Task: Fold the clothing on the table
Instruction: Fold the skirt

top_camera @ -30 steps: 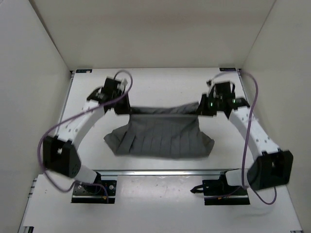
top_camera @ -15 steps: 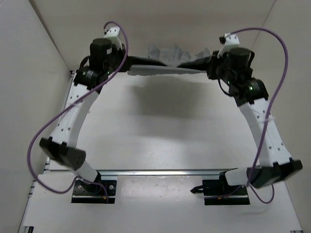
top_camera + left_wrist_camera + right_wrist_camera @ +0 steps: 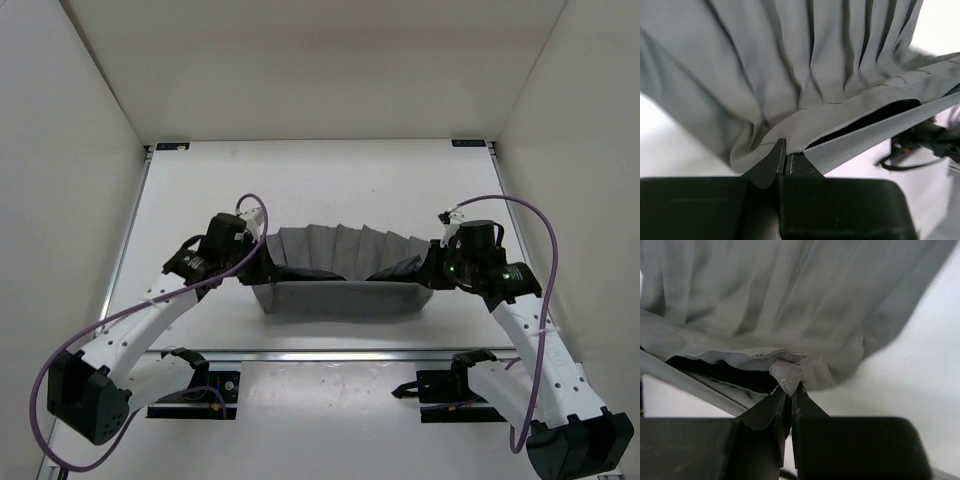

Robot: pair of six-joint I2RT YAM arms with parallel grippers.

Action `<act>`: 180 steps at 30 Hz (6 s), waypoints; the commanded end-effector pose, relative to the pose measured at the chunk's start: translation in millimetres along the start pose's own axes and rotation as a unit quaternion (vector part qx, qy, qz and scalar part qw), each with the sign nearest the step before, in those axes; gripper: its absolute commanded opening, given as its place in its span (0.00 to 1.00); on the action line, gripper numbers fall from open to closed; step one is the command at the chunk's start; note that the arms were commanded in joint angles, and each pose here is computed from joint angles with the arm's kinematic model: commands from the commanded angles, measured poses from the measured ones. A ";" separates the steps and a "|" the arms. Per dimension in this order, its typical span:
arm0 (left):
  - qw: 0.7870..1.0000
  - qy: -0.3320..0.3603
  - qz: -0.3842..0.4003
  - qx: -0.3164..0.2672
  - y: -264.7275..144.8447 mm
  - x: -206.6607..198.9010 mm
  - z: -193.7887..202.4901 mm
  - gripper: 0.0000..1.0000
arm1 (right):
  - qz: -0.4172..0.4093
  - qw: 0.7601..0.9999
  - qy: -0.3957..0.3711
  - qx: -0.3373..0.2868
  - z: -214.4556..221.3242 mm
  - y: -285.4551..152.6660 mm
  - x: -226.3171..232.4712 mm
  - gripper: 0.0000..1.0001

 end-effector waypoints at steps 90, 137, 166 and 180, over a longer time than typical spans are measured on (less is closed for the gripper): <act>0.991 -0.023 -0.107 0.079 122.9 31.7 -26.6 0.00 | 0.034 0.999 0.035 0.005 -116.6 110.7 -51.4 0.65; 0.989 -0.031 -0.102 0.098 157.2 33.8 0.2 0.00 | 0.112 0.987 0.034 0.107 -70.6 132.8 -83.7 0.00; 0.993 -0.070 -0.005 0.092 201.4 -10.4 -34.1 0.00 | -0.202 0.972 -0.062 0.099 -55.4 140.4 131.2 0.00; 0.995 -0.070 -0.013 0.072 167.2 4.5 -47.9 0.03 | -0.240 0.962 -0.047 0.122 -57.5 156.8 150.1 0.60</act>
Point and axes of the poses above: each gripper's point midway between its finger pads, its own y axis out along the fingers, its own x axis along the line the jaws close on, z = x × y, the point moved 5 cm from there along -y, back along the fingers, and after that the axes turned 5 degrees about y, right-handed, at the moved point
